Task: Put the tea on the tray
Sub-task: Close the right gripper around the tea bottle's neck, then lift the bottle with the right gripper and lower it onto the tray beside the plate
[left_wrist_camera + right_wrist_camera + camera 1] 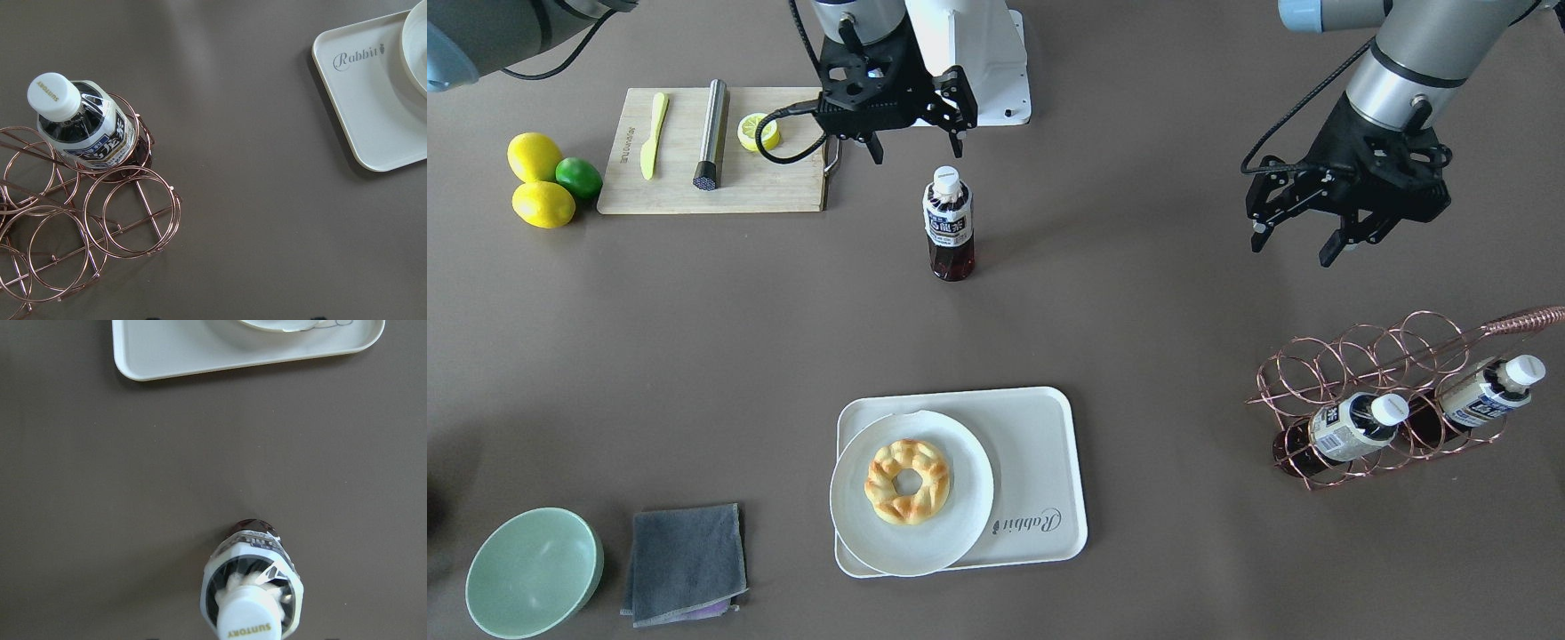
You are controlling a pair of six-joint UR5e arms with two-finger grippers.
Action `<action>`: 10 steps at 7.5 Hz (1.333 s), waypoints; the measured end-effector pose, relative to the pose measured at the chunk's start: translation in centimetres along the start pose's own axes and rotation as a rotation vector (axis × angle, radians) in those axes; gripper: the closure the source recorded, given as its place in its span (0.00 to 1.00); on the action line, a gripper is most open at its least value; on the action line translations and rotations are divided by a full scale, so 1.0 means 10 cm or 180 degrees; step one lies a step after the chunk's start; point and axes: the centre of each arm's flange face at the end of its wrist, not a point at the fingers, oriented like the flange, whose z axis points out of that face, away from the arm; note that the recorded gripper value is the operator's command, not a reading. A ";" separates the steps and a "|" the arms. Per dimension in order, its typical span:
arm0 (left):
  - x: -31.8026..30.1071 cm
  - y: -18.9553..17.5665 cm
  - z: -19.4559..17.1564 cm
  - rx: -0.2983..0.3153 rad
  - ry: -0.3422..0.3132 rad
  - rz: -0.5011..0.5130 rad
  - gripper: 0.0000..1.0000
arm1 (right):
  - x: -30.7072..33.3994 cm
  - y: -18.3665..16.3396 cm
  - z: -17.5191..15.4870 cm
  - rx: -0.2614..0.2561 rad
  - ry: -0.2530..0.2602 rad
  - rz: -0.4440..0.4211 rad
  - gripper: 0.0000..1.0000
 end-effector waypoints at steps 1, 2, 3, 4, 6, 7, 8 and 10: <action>0.00 0.01 0.00 0.0003 0.0003 -0.0001 0.18 | -0.02 0.00 0.09 -0.0007 0.0052 -0.0003 0.35; 0.00 0.01 0.00 0.0002 0.0004 -0.0007 0.18 | -0.03 0.00 0.14 -0.0008 0.0085 -0.0005 0.40; 0.00 0.01 -0.01 0.0005 0.0007 -0.0018 0.18 | -0.03 -0.02 0.16 0.0011 0.0107 -0.0018 0.52; 0.00 0.01 -0.01 0.0005 0.0009 -0.0031 0.18 | -0.03 -0.03 0.18 0.0024 0.0120 -0.0025 0.73; 0.02 0.01 0.00 0.0005 0.0014 -0.0031 0.18 | -0.01 -0.05 0.18 0.0040 0.0137 -0.0023 1.00; 0.03 0.01 0.00 0.0005 0.0017 -0.0026 0.18 | -0.01 -0.07 0.17 0.0049 0.0132 -0.0021 1.00; 0.04 0.01 0.00 0.0005 0.0019 -0.0024 0.18 | -0.01 -0.09 0.14 0.0061 0.0121 -0.0021 1.00; 0.04 0.04 -0.04 0.0018 0.0026 -0.0021 0.17 | -0.04 -0.24 -0.03 0.0117 0.0088 -0.0057 1.00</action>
